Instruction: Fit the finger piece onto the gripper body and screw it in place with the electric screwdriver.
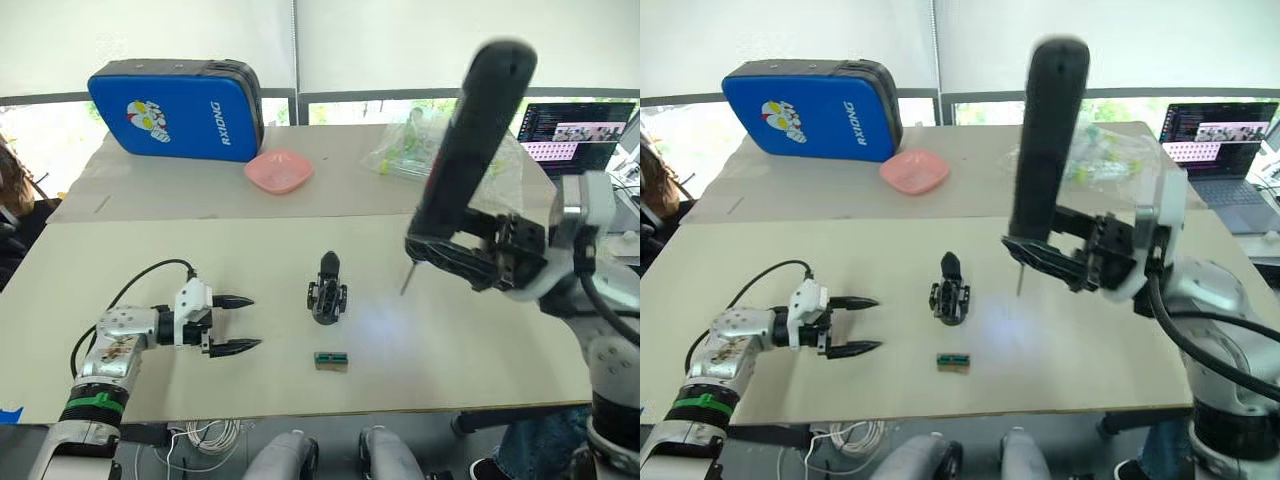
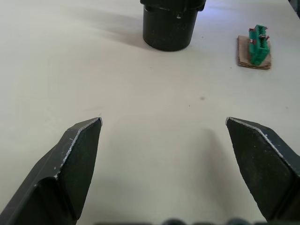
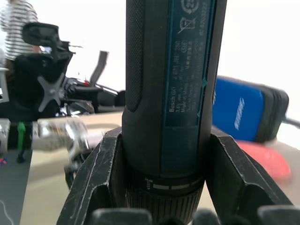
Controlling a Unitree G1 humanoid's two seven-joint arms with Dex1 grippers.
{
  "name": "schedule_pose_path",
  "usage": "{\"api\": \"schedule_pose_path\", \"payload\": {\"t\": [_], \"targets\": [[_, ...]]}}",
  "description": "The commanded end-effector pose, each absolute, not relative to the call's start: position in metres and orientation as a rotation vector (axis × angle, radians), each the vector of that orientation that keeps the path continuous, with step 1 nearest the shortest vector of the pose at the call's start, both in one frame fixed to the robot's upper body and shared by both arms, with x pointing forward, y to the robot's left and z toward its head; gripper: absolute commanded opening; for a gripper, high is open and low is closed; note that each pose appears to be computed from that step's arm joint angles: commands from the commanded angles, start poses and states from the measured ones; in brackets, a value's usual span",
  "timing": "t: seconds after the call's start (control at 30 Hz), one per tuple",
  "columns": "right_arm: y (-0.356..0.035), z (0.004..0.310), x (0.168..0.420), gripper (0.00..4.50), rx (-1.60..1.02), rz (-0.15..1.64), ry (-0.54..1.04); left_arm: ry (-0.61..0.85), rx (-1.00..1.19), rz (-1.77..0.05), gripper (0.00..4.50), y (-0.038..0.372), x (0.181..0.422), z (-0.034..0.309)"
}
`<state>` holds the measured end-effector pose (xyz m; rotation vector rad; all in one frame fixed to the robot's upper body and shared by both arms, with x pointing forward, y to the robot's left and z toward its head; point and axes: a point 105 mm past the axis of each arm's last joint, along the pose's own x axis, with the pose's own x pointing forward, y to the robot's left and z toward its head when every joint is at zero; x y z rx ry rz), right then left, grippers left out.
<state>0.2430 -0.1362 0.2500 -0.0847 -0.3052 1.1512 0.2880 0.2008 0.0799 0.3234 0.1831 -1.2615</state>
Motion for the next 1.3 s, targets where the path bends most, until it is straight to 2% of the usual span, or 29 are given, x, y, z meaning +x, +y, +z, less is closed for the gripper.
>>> {"api": "schedule_pose_path", "payload": {"t": [0.03, 0.23, 0.37, 0.53, 0.9, 1.3], "targets": [[-0.134, 0.257, 0.224, 1.95, -0.167, 1.172, -0.395, 0.128, 0.328, -1.312, 4.47, 0.199, 0.28, 0.093], [-0.103, 0.257, 0.217, 1.95, -0.162, 1.249, -0.442, 0.125, 0.322, -1.417, 4.47, 0.168, 0.266, 0.09], [-0.074, 0.254, 0.212, 1.95, -0.141, 1.368, -0.468, 0.113, 0.298, -1.492, 4.47, 0.134, 0.256, 0.084], [-0.054, 0.239, 0.212, 1.95, -0.131, 1.457, -0.46, 0.118, 0.314, -1.515, 4.47, 0.11, 0.254, 0.074], [-0.049, 0.207, 0.215, 1.95, -0.119, 1.499, -0.427, 0.129, 0.323, -1.563, 4.47, 0.083, 0.246, 0.059], [-0.043, 0.198, 0.219, 1.95, -0.12, 1.507, -0.435, 0.134, 0.324, -1.565, 4.47, 0.067, 0.246, 0.049]]}}
